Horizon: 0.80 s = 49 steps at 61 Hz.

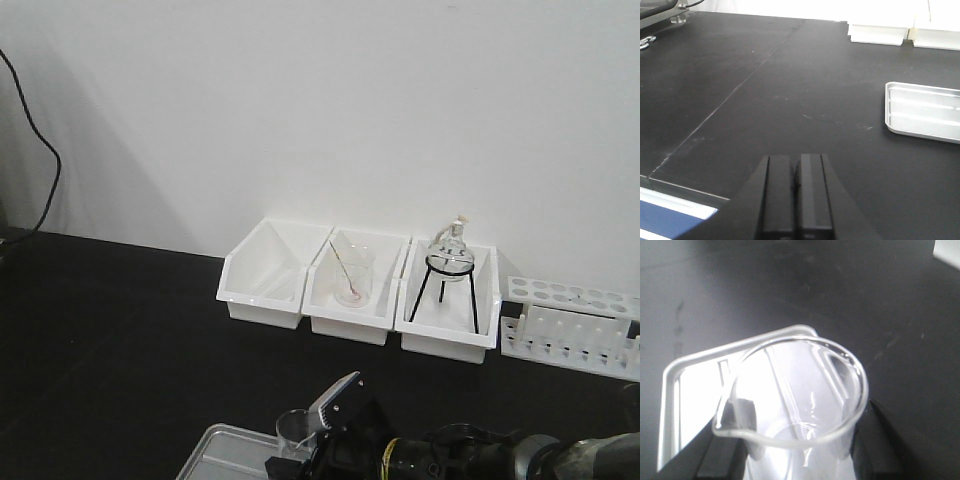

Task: Move beaker to silver tray on left bench
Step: 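Lower the beaker onto the silver tray with the right gripper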

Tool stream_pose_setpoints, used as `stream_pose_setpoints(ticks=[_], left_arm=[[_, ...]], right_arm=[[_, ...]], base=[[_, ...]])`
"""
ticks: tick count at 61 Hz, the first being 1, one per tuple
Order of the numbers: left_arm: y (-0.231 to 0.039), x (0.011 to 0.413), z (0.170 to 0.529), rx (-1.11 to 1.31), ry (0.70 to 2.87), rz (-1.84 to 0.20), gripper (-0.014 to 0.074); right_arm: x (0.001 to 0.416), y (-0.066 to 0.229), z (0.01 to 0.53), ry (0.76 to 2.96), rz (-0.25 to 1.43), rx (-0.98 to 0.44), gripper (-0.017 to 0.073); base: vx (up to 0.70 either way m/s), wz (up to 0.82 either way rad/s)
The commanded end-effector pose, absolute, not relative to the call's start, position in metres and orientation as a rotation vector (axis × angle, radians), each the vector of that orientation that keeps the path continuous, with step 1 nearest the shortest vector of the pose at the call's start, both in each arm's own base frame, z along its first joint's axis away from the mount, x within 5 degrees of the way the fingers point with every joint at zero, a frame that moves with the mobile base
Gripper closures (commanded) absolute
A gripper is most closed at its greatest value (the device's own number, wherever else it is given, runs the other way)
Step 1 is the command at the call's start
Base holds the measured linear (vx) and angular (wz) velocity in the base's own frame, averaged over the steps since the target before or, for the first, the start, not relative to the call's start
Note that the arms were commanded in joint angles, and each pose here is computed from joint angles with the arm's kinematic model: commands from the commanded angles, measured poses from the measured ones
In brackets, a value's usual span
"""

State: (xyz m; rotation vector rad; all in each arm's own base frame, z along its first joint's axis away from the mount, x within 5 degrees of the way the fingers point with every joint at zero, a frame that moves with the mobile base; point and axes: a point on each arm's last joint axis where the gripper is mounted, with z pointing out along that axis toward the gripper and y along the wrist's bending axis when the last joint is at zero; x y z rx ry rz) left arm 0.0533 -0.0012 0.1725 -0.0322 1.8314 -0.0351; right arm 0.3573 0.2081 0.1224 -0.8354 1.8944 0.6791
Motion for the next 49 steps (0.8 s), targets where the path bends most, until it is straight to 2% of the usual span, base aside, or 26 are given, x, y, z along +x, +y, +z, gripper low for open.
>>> stream_pose_setpoints(ticks=[1,18,29,41,49], left_arm=[[-0.001,0.055,0.174,-0.033,1.758,-0.041,0.0592],[-0.001,0.055,0.174,-0.033,1.758,-0.041,0.0592],[-0.001,0.055,0.174,-0.033,1.758,-0.041,0.0592],[-0.001,0.055,0.174,-0.033,1.758,-0.041,0.0592],[-0.001,0.055,0.174,-0.033,1.758,-0.041,0.0592]], right_arm=[[0.362,0.214,0.149,1.762,0.728,-0.818,0.0566],[0.363,0.214,0.128,1.815,0.733,-0.821,0.0551],[0.363,0.214,0.124,1.824,0.735,-0.819,0.0505],[0.363,0.214,0.122,1.832,0.737,-0.812,0.0393],[0.363,0.214,0.122,1.832,0.737,-0.812,0.026]], base=[[0.0,0.0],[0.0,0.0],[0.0,0.0],[0.0,0.0],[0.0,0.0]])
